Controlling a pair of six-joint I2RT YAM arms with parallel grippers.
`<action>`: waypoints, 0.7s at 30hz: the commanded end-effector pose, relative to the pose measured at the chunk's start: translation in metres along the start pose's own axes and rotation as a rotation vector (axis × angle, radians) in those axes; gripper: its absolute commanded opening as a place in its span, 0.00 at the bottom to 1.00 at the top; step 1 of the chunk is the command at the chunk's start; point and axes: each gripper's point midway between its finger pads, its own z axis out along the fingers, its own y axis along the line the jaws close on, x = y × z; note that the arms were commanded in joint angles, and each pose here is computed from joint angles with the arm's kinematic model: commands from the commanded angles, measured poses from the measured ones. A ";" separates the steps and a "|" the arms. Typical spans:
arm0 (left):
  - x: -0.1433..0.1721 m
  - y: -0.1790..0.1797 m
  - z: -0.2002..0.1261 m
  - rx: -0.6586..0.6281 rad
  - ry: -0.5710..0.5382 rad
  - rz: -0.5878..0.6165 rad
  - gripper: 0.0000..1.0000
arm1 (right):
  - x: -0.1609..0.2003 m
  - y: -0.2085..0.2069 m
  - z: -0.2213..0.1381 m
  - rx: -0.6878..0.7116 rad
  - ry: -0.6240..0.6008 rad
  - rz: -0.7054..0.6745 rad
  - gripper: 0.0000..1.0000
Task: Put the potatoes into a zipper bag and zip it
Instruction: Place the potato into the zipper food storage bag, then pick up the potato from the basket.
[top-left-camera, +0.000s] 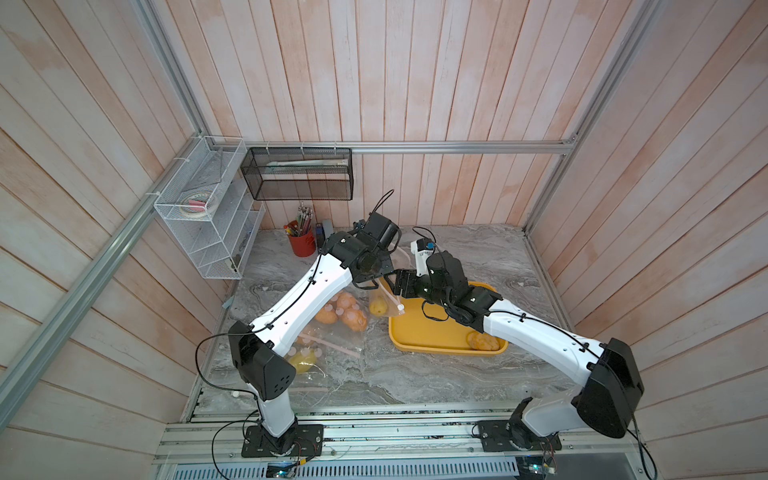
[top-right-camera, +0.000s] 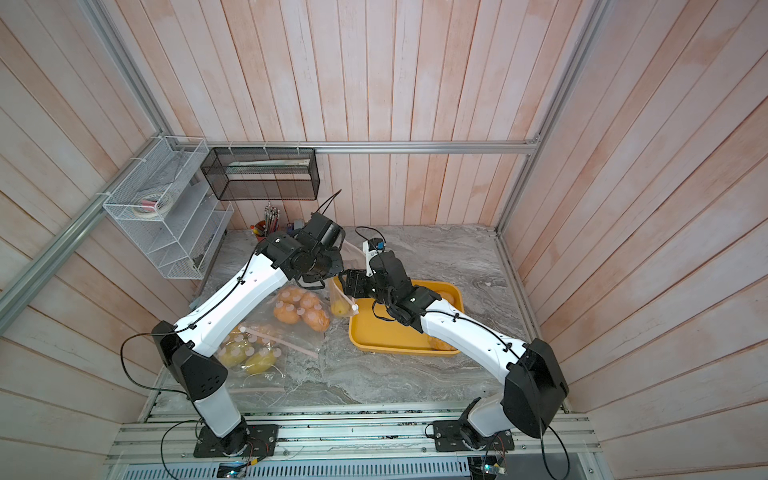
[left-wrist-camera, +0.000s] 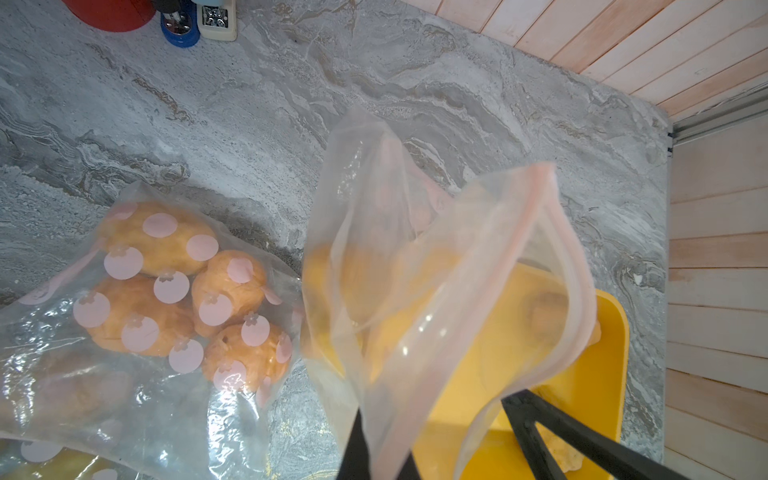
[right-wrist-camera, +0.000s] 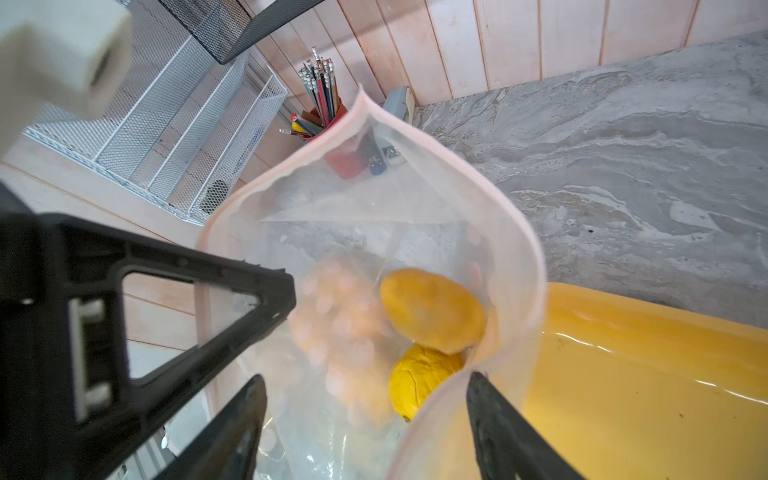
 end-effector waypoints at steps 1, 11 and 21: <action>-0.003 0.001 -0.006 0.007 -0.017 0.002 0.00 | -0.017 0.005 -0.020 0.015 -0.050 -0.023 0.76; -0.003 0.008 0.006 -0.013 0.013 -0.009 0.00 | -0.033 -0.048 -0.109 0.176 -0.236 0.005 0.78; 0.000 0.003 0.005 0.032 0.014 0.000 0.00 | 0.010 -0.213 -0.129 0.501 -0.217 0.220 0.81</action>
